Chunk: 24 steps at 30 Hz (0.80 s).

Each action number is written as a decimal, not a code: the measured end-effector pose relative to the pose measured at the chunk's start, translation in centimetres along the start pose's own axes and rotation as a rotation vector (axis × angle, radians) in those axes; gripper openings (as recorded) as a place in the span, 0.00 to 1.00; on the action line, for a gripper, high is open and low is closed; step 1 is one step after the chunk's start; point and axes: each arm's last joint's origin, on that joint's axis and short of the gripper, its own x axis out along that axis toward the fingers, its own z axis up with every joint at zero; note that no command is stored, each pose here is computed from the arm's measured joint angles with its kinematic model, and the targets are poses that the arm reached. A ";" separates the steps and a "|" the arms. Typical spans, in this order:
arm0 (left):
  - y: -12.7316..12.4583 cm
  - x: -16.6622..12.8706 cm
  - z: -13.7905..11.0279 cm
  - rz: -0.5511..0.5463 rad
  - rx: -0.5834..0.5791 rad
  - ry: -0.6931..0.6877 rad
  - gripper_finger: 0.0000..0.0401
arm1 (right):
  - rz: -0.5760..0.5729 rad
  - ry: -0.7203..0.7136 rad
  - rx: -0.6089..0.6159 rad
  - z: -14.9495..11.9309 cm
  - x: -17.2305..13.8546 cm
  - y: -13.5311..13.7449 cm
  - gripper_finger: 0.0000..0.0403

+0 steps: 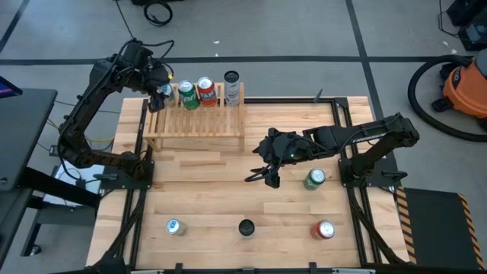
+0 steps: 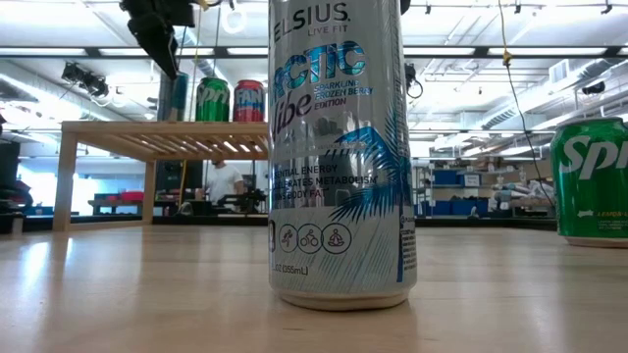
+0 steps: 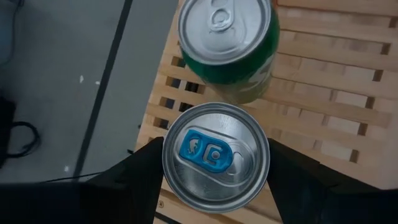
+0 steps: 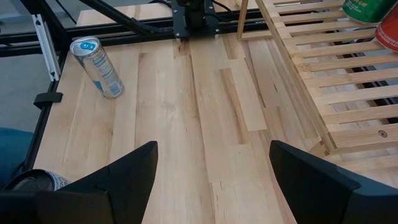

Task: Place canned beverage on shelf
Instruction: Put the top blue soda can on the shelf

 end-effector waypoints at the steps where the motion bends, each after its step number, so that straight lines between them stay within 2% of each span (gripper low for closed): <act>1: 0.0 0.0 -0.1 -0.009 -0.010 -0.006 0.62 | 0.000 0.000 0.000 0.0 0.0 0.0 0.79; 13: 0.9 -0.1 -1.0 -0.007 -0.244 -0.008 0.62 | 0.000 0.000 -0.001 0.0 0.0 0.0 0.79; 24: 0.9 -0.1 -1.0 -0.008 -0.271 -0.013 0.62 | 0.001 0.000 -0.002 0.0 0.0 0.0 0.79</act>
